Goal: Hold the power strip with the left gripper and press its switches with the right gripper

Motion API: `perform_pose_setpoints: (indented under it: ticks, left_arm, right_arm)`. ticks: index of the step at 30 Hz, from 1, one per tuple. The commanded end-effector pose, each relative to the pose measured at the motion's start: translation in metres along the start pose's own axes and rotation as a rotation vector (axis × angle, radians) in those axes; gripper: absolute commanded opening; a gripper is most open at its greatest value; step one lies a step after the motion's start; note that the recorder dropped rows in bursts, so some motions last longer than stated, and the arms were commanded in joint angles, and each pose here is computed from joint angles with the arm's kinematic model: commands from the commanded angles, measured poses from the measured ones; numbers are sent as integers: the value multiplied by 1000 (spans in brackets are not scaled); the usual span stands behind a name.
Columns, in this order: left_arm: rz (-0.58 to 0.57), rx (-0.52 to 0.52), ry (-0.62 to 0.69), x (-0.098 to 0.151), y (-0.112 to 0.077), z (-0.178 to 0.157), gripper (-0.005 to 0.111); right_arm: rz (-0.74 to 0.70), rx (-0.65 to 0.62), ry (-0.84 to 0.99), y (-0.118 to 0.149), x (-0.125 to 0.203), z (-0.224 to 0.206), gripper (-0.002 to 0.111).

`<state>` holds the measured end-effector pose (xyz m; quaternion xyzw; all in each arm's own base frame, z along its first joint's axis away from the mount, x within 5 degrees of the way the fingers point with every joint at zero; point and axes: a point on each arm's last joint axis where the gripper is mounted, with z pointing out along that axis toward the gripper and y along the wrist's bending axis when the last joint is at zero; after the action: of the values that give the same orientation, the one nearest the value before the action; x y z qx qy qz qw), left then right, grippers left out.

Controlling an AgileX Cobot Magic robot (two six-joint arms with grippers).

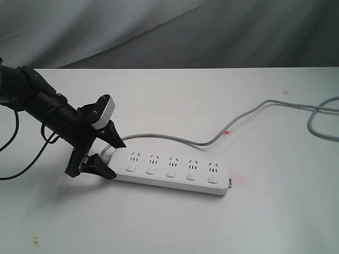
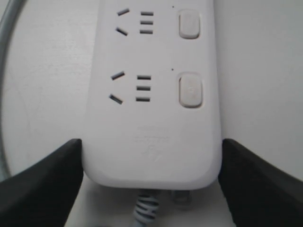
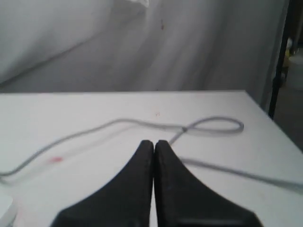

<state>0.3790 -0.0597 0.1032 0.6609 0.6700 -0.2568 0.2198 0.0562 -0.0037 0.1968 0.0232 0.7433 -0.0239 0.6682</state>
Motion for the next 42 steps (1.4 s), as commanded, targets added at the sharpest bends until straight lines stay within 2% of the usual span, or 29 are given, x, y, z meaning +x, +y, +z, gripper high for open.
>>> perform_pose_setpoints:
  ticks: [1, 9, 11, 13, 14, 17, 20, 22, 24, 30, 36, 42]
  left_arm:
    - [1, 15, -24, -4, -1, 1, 47]
    - [1, 15, -24, -4, -1, 1, 47]
    - [1, 15, -24, -4, -1, 1, 47]
    - [1, 15, -24, -4, -1, 1, 47]
    - [1, 15, -24, -4, -1, 1, 47]
    - [1, 15, -24, -4, -1, 1, 47]
    - [1, 15, -24, -4, -1, 1, 47]
    - [1, 15, -24, -4, -1, 1, 47]
    - [1, 15, -24, -4, -1, 1, 47]
    - [1, 15, -24, -4, -1, 1, 47]
    - [1, 14, -23, -4, -1, 1, 47]
    - [1, 12, -23, -4, -1, 1, 47]
  right_arm:
    - [-16, 8, -292, 0, -25, -4, 0]
    - [10, 11, -653, -1, -54, -19, 0]
    - [114, -6, -769, -3, -62, -26, 0]
    - [286, -56, -909, -7, -70, -35, 0]
    - [345, -56, -923, -9, -71, -36, 0]
    - [424, -64, -801, -9, -81, -33, 0]
    - [337, -38, -625, -6, -100, -33, 0]
    - [244, -1, -574, -6, -116, -27, 0]
    - [229, 22, -526, -8, -136, -13, 0]
    - [151, 11, -343, -4, -213, 52, 0]
    - [86, -91, -14, 7, -270, 138, 0]
    - [17, -185, 283, 15, -277, 206, 0]
